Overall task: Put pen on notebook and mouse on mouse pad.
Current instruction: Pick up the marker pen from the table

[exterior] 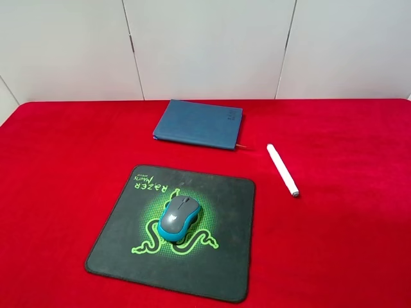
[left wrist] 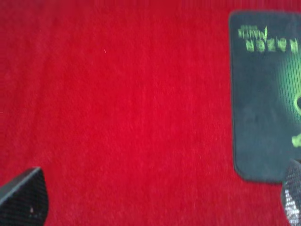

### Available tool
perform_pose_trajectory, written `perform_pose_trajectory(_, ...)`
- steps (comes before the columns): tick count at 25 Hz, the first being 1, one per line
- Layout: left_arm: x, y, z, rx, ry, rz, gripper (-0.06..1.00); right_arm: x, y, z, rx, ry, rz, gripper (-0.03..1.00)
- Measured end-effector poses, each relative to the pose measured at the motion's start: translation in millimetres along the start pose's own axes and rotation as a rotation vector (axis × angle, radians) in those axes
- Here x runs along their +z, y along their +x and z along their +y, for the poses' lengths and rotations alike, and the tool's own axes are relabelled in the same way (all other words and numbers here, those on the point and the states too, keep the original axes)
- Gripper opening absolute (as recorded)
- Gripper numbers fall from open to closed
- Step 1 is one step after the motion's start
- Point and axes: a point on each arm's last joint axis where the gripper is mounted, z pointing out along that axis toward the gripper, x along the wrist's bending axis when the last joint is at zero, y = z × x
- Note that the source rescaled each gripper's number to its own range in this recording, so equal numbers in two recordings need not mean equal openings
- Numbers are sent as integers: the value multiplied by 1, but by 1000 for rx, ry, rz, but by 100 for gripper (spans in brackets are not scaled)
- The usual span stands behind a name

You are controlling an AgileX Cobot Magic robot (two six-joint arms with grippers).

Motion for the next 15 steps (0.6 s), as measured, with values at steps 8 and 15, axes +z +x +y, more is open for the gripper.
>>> perform_pose_trajectory(8,-8,0,-7,-45,-72,70,100,0,0,0,0,0,0,100)
perform_pose_trajectory(15,-8,1,-7,-42,-71,87,100,0,0,0,1,0,1,100)
